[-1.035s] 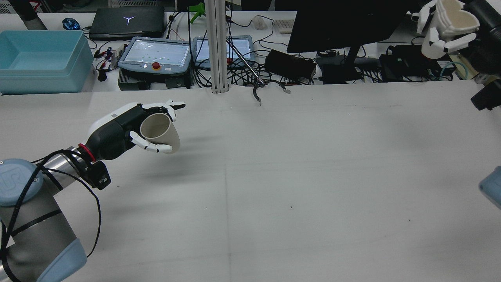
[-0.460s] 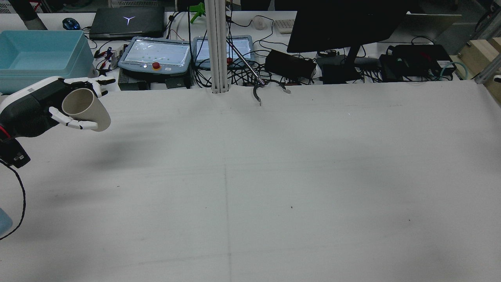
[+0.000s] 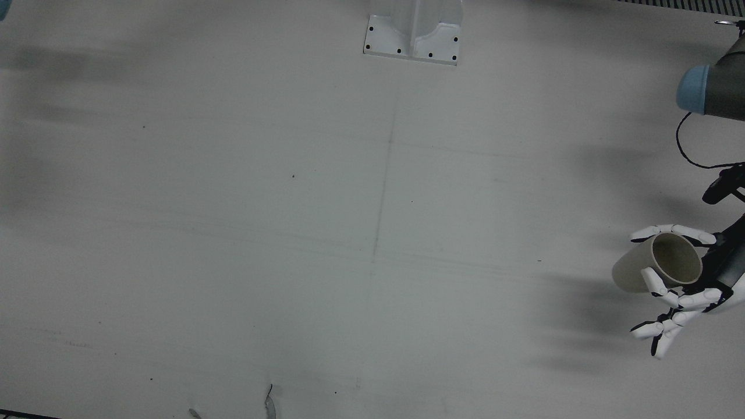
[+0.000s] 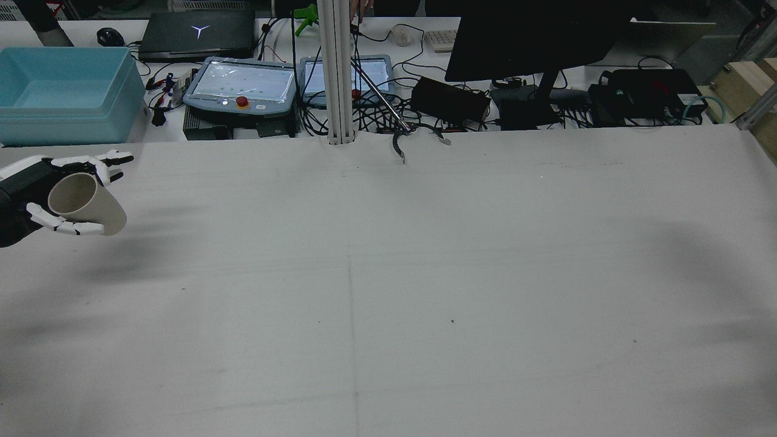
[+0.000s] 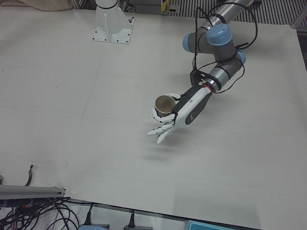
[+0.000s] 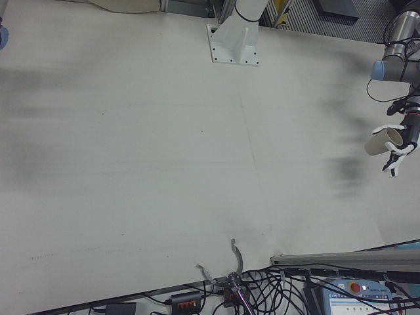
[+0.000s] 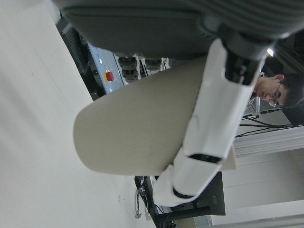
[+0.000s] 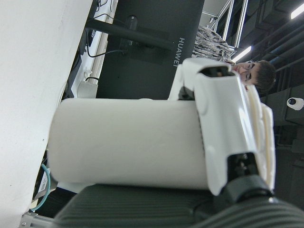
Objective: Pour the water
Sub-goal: 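Lower the beige cup onto the table with the left hand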
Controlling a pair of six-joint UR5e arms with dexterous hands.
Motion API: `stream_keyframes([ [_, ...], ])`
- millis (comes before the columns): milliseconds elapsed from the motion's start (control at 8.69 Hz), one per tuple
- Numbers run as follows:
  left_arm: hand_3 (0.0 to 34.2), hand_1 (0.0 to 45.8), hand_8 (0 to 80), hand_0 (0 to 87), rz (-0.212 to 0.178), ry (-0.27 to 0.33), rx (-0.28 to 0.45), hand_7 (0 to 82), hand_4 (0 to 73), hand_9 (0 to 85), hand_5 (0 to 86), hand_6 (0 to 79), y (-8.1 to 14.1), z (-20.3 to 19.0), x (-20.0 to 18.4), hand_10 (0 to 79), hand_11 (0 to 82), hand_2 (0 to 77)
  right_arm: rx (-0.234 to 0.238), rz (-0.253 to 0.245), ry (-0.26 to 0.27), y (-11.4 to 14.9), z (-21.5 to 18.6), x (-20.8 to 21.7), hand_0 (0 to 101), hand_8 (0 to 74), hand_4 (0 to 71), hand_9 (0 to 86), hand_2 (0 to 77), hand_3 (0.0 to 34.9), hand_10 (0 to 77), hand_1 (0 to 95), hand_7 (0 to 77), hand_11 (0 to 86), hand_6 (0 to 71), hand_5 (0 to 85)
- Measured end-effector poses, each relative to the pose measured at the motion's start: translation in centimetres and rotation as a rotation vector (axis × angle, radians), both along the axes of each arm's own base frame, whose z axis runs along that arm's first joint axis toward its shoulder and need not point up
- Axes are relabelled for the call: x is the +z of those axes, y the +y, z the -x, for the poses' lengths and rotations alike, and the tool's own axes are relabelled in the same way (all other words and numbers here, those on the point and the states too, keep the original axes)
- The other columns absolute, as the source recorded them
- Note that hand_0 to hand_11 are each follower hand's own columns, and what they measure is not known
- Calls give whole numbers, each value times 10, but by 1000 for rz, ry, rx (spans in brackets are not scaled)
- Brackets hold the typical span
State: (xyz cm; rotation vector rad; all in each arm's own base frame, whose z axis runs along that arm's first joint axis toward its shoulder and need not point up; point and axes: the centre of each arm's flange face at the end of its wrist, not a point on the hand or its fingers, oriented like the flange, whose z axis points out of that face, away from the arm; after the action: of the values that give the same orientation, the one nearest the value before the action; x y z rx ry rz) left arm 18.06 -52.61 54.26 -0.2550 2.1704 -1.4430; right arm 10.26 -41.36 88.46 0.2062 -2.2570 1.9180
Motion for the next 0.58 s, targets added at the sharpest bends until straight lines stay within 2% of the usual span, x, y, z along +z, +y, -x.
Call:
stream_keyframes([
  [115, 0, 289, 38, 805, 4, -5, -1, 136, 382, 11, 480, 147, 4, 3, 21, 60, 120, 256, 2, 2, 7, -9, 2, 7, 799, 496, 98, 605, 584, 118, 164, 278, 545, 267, 524, 245],
  [345, 0, 289, 38, 806, 16, -21, -5, 136, 382, 11, 480, 147, 12, 8, 61, 60, 120, 256, 1, -9, 21, -26, 6, 5, 798, 502, 87, 605, 584, 116, 153, 278, 524, 251, 507, 240],
  [460, 0, 289, 38, 805, 27, -31, -7, 136, 382, 11, 480, 147, 16, 11, 87, 60, 120, 256, 0, -12, 24, -30, 7, 4, 797, 502, 104, 605, 595, 117, 136, 256, 556, 229, 518, 245],
  [575, 0, 289, 38, 804, 41, -41, -12, 136, 382, 11, 480, 147, 20, 15, 117, 60, 131, 256, -1, -14, 26, -32, 8, 4, 798, 502, 109, 605, 595, 121, 120, 251, 556, 218, 524, 240],
])
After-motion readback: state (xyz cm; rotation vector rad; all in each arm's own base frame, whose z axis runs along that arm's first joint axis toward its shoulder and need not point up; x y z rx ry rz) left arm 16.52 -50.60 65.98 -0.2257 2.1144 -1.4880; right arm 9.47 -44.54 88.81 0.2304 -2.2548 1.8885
